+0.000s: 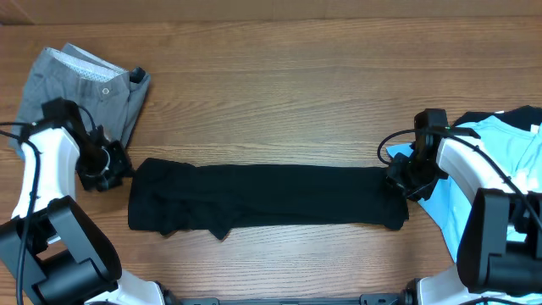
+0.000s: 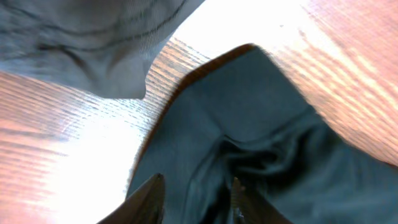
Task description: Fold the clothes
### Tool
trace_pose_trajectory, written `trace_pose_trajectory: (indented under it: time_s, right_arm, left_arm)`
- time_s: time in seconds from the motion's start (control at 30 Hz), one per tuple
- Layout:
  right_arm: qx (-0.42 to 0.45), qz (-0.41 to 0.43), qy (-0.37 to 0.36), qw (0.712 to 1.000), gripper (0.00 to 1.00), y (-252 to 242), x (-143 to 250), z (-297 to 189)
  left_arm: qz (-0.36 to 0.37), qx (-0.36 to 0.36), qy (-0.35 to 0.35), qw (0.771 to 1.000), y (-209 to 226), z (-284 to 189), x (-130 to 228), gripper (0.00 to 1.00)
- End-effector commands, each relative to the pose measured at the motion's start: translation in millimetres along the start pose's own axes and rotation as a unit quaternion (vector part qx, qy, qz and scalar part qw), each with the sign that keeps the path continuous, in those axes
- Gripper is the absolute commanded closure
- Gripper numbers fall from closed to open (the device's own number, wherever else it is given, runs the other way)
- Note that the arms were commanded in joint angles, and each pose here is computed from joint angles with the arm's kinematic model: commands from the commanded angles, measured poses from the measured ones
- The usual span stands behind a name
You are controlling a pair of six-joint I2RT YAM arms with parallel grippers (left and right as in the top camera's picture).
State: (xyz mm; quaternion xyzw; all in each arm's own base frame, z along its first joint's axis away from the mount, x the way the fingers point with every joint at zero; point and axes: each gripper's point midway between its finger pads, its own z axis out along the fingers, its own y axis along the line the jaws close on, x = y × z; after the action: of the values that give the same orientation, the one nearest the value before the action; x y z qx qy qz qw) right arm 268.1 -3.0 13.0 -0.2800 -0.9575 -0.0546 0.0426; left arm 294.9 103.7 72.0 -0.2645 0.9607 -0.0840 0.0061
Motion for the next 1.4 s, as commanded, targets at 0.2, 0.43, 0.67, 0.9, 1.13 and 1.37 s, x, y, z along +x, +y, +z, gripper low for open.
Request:
trace_pose_trajectory:
  time_s: [0.2, 0.43, 0.67, 0.9, 1.13, 1.37]
  right_arm:
    - [-0.056, -0.020, -0.108, 0.992, 0.46, 19.8, -14.9, -89.7]
    - [-0.063, -0.022, -0.113, 0.991, 0.38, 19.3, -8.8, -98.8]
    - [-0.066, -0.022, -0.102, 0.992, 0.37, 19.7, -4.0, -97.8]
    - [-0.068, -0.022, -0.102, 0.992, 0.26, 20.4, -4.2, -97.3]
    - [-0.077, -0.026, -0.088, 0.993, 0.24, 25.6, -6.3, -84.6]
    - [-0.141, -0.033, -0.071, 0.987, 0.72, 49.2, -11.7, -58.3]
  left_arm:
    - [0.087, 0.125, -0.003, 0.988, -62.5, -63.6, 3.4, 0.60]
    - [0.196, 0.124, 0.071, 0.970, -114.1, -19.0, 56.9, 0.73]
    - [0.182, 0.045, 0.043, 0.981, -118.7, 69.6, 75.8, 0.96]
    - [0.106, -0.085, -0.009, 0.991, -51.1, 88.3, 54.1, 0.96]
    - [0.063, -0.030, -0.013, 0.998, -27.8, 78.0, 32.8, 0.96]
    - [0.077, 0.007, -0.009, 0.997, -41.6, 78.5, 34.7, 0.91]
